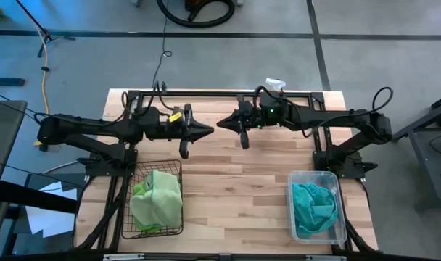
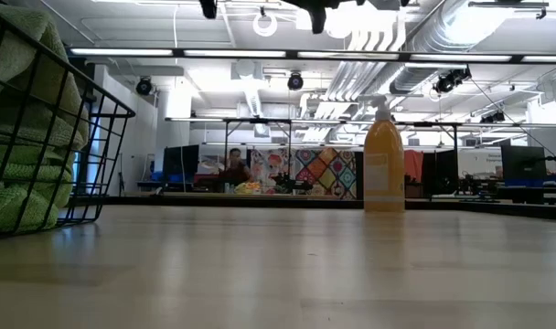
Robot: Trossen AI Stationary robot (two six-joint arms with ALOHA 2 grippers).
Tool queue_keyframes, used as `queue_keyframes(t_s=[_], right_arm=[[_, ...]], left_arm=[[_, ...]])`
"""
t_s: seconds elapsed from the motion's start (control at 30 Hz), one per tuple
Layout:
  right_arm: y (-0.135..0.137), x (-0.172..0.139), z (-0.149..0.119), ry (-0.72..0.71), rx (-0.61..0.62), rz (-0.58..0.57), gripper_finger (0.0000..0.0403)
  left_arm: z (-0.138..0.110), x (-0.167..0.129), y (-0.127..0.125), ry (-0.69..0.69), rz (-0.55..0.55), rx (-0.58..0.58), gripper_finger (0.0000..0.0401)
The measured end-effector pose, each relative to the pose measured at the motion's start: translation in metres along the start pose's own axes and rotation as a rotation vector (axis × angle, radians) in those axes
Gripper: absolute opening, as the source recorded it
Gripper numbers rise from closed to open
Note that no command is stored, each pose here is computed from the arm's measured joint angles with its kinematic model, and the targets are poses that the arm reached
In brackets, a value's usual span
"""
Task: Sort microfiber towel by color & place in baskets
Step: Return to Home Position
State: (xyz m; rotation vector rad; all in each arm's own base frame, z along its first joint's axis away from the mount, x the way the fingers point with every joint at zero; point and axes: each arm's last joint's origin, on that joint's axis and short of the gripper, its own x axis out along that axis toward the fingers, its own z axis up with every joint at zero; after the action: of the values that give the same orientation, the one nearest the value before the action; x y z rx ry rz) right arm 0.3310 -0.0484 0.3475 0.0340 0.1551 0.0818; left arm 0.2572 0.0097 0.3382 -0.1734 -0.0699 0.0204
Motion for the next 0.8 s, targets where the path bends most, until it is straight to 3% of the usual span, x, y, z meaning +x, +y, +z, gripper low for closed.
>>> queue_keyframes(t_s=[0.27,0.5,0.8], right_arm=[[-0.004,-0.007,-0.01,0.128,0.062,0.086,0.0],[-0.01,-0.021,-0.005,0.136,0.08,0.057,0.0],[-0.018,-0.024,-0.004,0.129,0.173,0.026,0.0]], left_arm=[[-0.027,-0.024,0.006,-0.155,0.029,-0.042,0.0001],[-0.049,-0.054,0.013,-0.157,0.05,-0.082,0.0],[-0.073,-0.103,0.019,-0.283,0.105,-0.119,0.0]])
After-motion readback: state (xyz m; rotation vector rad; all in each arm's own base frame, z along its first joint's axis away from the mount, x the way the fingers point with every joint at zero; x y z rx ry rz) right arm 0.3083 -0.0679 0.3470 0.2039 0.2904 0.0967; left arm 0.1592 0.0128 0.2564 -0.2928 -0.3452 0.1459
